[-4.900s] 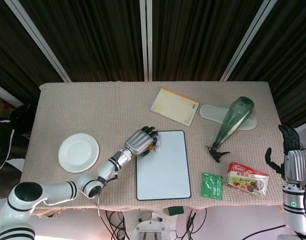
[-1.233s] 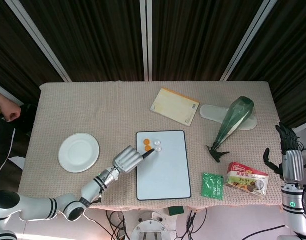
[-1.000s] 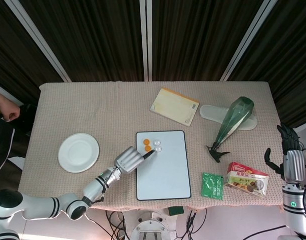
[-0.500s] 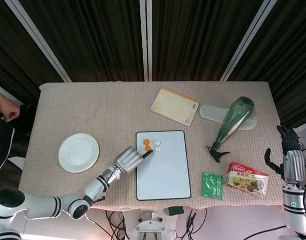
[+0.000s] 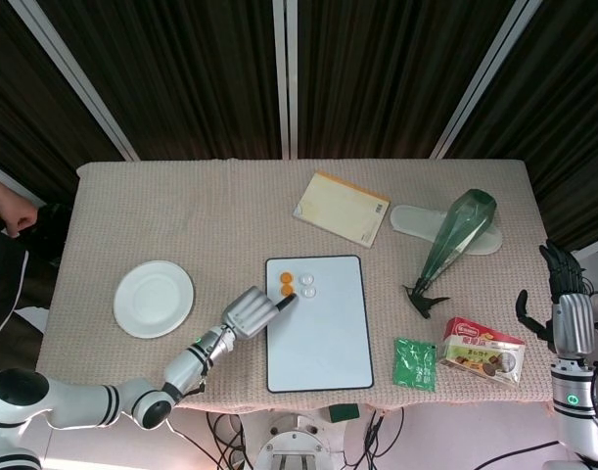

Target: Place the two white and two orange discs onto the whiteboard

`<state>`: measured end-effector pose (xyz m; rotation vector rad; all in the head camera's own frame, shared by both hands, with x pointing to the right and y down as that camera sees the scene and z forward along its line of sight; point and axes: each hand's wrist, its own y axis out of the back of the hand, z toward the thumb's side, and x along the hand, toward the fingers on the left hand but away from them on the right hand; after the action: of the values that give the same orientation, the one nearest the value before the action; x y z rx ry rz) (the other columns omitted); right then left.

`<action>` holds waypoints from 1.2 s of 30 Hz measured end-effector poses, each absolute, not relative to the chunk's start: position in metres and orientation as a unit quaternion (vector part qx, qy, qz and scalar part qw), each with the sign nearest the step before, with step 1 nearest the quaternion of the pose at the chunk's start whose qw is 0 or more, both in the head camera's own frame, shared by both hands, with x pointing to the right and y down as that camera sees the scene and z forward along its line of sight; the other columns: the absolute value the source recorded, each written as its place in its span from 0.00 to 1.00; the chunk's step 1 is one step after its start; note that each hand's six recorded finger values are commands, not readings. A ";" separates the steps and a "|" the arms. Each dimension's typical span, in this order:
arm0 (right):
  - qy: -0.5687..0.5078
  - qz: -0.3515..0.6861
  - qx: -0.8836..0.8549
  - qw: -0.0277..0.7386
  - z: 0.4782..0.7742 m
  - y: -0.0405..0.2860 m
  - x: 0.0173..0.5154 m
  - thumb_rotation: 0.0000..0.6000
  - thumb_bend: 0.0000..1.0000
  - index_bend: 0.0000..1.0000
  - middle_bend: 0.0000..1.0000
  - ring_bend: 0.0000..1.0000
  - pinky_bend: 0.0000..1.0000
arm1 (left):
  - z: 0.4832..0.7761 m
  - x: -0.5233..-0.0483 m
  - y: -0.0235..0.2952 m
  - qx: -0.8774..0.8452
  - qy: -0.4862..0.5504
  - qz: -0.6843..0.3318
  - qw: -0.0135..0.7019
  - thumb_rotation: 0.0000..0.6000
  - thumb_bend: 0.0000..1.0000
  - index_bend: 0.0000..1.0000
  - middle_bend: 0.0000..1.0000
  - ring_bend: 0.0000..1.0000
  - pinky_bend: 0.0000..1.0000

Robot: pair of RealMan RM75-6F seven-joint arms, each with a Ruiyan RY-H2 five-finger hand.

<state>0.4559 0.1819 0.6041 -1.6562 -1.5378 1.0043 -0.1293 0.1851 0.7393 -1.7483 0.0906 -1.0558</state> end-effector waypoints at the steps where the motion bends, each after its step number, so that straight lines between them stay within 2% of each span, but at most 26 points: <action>1: -0.587 0.383 -0.633 0.329 0.604 0.182 0.456 1.00 0.58 0.08 0.01 0.00 0.00 | 0.739 -0.130 0.185 -0.729 0.037 -0.441 0.522 1.00 0.65 0.11 1.00 0.87 0.85; 12: -0.587 0.383 -0.633 0.329 0.603 0.182 0.455 1.00 0.58 0.08 0.01 0.00 0.00 | 0.734 -0.128 0.186 -0.734 0.042 -0.436 0.519 1.00 0.65 0.11 1.00 0.87 0.85; 19: -0.588 0.381 -0.632 0.331 0.601 0.181 0.455 1.00 0.58 0.08 0.01 0.00 0.00 | 0.706 -0.124 0.170 -0.745 0.106 -0.410 0.516 1.00 0.64 0.11 1.00 0.86 0.85; 21: -0.589 0.381 -0.632 0.330 0.601 0.182 0.456 1.00 0.58 0.08 0.01 0.00 0.00 | 0.695 -0.127 0.163 -0.745 0.135 -0.401 0.515 1.00 0.61 0.11 0.99 0.84 0.84; 23: -0.589 0.382 -0.631 0.329 0.601 0.182 0.457 1.00 0.58 0.08 0.01 0.00 0.00 | 0.681 -0.135 0.155 -0.743 0.175 -0.394 0.512 1.00 0.52 0.14 0.95 0.81 0.82; 24: -0.589 0.383 -0.631 0.329 0.601 0.183 0.457 1.00 0.58 0.08 0.01 0.00 0.00 | 0.676 -0.140 0.152 -0.741 0.195 -0.391 0.509 1.00 0.41 0.17 0.91 0.77 0.81; 25: -0.589 0.384 -0.631 0.329 0.602 0.183 0.458 1.00 0.58 0.08 0.01 0.00 0.00 | 0.669 -0.148 0.148 -0.738 0.223 -0.389 0.504 1.00 0.35 0.19 0.87 0.74 0.80; 26: -0.588 0.385 -0.631 0.328 0.602 0.184 0.459 1.00 0.58 0.08 0.01 0.00 0.00 | 0.664 -0.157 0.146 -0.736 0.244 -0.388 0.498 1.00 0.27 0.20 0.79 0.68 0.76; 27: -0.587 0.387 -0.630 0.329 0.602 0.184 0.460 1.00 0.57 0.08 0.01 0.00 0.00 | 0.660 -0.167 0.144 -0.732 0.265 -0.390 0.492 1.00 0.20 0.20 0.66 0.59 0.69; 28: -0.585 0.391 -0.628 0.331 0.603 0.185 0.460 1.00 0.54 0.08 0.00 0.00 0.00 | 0.656 -0.183 0.144 -0.727 0.290 -0.395 0.481 0.95 0.12 0.19 0.45 0.42 0.56; 29: -0.581 0.399 -0.626 0.335 0.604 0.186 0.462 1.00 0.51 0.06 0.00 0.00 0.00 | 0.654 -0.197 0.145 -0.723 0.304 -0.403 0.472 0.89 0.08 0.17 0.31 0.31 0.47; 30: -0.575 0.409 -0.623 0.339 0.605 0.187 0.463 1.00 0.44 0.03 0.00 0.00 0.00 | 0.654 -0.211 0.148 -0.718 0.312 -0.415 0.463 0.73 0.03 0.13 0.12 0.15 0.32; 31: -0.567 0.421 -0.619 0.345 0.606 0.188 0.465 1.00 0.37 0.01 0.00 0.00 0.00 | 0.656 -0.230 0.153 -0.711 0.315 -0.437 0.452 0.57 0.01 0.11 0.03 0.07 0.23; 33: -0.544 0.457 -0.605 0.361 0.610 0.191 0.470 1.00 0.28 0.00 0.00 0.00 0.00 | 0.660 -0.258 0.163 -0.700 0.308 -0.475 0.434 0.43 0.00 0.09 0.00 0.02 0.17; 36: -0.501 0.519 -0.576 0.385 0.615 0.197 0.477 1.00 0.24 0.00 0.00 0.00 0.00 | 0.665 -0.292 0.178 -0.684 0.299 -0.523 0.410 0.40 0.00 0.08 0.00 0.00 0.16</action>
<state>0.4773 0.1968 0.6147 -1.4672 -1.2759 1.3213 -0.2918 0.1776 0.6654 -1.7229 0.7518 -1.3179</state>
